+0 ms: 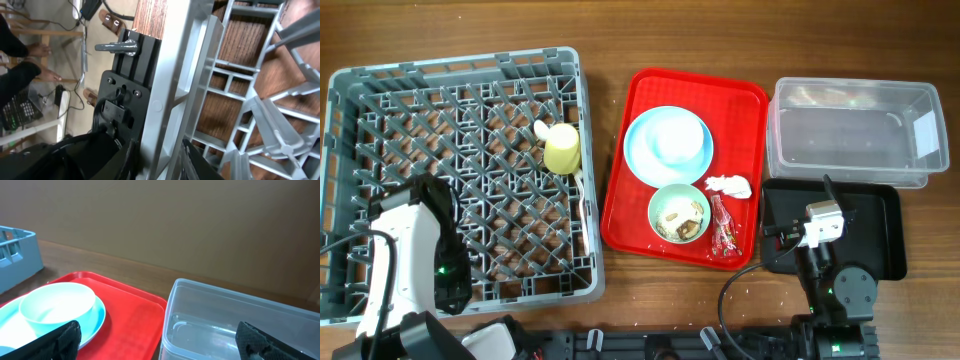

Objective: Sort waste into correct bins and load items into the dishwasher rack

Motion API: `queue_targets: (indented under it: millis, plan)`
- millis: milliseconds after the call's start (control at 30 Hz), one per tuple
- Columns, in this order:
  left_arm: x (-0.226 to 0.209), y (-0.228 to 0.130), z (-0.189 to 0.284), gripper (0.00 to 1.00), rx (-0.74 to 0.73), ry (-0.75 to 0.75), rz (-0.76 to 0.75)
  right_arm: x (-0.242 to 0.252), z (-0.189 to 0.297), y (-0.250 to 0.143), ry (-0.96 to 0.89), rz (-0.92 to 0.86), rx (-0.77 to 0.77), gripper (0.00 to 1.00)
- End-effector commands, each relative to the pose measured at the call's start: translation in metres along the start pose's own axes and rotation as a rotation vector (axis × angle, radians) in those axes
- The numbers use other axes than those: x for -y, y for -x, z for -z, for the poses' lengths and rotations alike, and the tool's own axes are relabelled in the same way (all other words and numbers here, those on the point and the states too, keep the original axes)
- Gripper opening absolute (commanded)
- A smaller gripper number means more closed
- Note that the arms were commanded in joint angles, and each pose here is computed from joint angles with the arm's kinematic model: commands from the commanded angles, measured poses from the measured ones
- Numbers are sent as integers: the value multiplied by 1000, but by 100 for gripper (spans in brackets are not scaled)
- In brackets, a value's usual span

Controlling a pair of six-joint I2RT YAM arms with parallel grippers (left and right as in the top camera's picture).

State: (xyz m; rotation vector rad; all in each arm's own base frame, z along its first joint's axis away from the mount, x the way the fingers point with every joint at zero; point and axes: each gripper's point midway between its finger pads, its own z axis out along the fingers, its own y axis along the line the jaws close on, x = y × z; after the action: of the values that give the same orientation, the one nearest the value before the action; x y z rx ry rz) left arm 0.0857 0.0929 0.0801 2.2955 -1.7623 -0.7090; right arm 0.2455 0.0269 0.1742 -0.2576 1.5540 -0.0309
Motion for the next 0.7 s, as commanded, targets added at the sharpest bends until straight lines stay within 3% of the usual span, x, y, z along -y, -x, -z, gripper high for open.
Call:
queue_targets:
  millis: [0,667]
  plan:
    - [23,1,3,24,19,-91,-66,0,0,1,0,0,7,100]
    - [48,-14,7,22,-65,-202,-116,0,0,1,0,0,7,100]
